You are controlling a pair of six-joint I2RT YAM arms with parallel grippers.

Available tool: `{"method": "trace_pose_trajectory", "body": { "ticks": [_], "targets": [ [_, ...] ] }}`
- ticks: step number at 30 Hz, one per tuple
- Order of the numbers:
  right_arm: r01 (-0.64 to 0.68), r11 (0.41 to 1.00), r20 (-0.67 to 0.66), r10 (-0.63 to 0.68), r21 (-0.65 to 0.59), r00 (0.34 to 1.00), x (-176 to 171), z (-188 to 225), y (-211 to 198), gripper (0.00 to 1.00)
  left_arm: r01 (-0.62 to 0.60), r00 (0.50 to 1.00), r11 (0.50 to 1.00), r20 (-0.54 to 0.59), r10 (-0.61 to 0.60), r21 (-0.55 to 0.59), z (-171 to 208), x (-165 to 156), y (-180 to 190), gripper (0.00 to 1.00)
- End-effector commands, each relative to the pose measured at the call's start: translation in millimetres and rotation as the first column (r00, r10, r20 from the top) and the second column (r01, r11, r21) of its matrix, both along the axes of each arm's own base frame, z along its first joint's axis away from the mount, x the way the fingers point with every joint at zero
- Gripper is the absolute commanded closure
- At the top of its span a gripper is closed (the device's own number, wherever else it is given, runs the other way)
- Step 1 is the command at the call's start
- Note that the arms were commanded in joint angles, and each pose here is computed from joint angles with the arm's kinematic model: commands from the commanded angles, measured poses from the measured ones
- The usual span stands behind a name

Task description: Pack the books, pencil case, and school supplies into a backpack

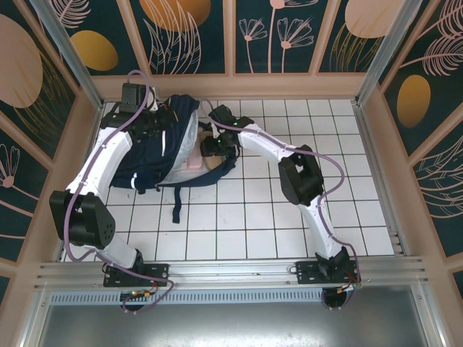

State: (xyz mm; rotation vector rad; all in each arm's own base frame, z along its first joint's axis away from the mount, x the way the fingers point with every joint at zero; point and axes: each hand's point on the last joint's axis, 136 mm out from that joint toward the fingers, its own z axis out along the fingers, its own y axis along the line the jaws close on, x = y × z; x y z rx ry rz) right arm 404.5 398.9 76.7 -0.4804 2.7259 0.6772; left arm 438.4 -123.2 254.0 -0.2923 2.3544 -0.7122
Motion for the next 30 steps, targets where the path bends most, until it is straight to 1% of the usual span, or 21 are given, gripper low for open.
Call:
{"method": "trace_pose_trajectory", "body": {
  "ticks": [1,3,4,6,8,11,14,18,23,27,30],
  "targets": [
    [-0.105,0.994,-0.074,0.105,0.002,0.992,-33.8,0.1,-1.1,0.54,0.018,0.995,0.999,0.1,-0.013,-0.045,37.1,8.4,-4.7,1.0],
    [-0.11,0.994,-0.105,0.108,-0.012,0.989,-39.0,-10.2,-4.2,0.53,0.02,0.995,0.999,0.096,-0.015,-0.048,35.4,9.1,-5.5,1.0],
    [-0.092,0.995,-0.108,0.088,-0.037,0.99,-37.0,-16.2,-8.3,0.53,0.022,0.995,0.999,0.095,-0.017,-0.05,35.1,9.5,-6.2,1.0],
    [-0.036,0.996,-0.111,0.027,-0.078,0.993,-27.6,-24.9,-17.6,0.51,0.023,0.995,0.998,0.093,-0.018,-0.053,35.2,9.1,-6.5,1.0],
    [0.037,0.996,-0.117,-0.047,-0.082,0.992,-14.1,-26.4,-24.9,0.51,0.023,0.996,0.998,0.092,-0.018,-0.056,35.1,8.5,-6.6,1.0],
    [0.121,0.993,-0.14,-0.122,-0.019,0.983,2.2,-20.0,-24.5,0.5,0.026,0.996,0.998,0.091,-0.02,-0.061,35.3,7.3,-7.4,1.0],
    [0.141,0.989,-0.155,-0.133,0.041,0.979,12.5,-13.1,-13.5,0.48,0.031,0.996,0.997,0.088,-0.025,-0.07,34.5,5.8,-8.6,1.0],
    [0.124,0.99,-0.165,-0.112,0.064,0.98,16.8,-11.4,0.9,0.36,0.039,0.996,0.996,0.083,-0.033,-0.078,32.6,4.2,-10.3,1.0],
    [0.137,0.984,-0.113,-0.124,0.115,0.986,18.2,12.4,-1.2,0.28,0.041,0.996,0.997,0.076,-0.036,-0.072,28.8,2.2,-9.9,1.0],
    [0.156,0.974,-0.066,-0.147,0.164,0.987,20.8,40.1,-10.8,0.26,0.042,0.997,0.997,0.071,-0.037,-0.07,26.4,0.8,-9.9,1.0],
    [0.179,0.969,-0.041,-0.174,0.168,0.984,24.6,51.3,-20.4,0.23,0.044,0.997,0.996,0.071,-0.039,-0.075,26.0,1.1,-10.8,1.0]
  ]
}}
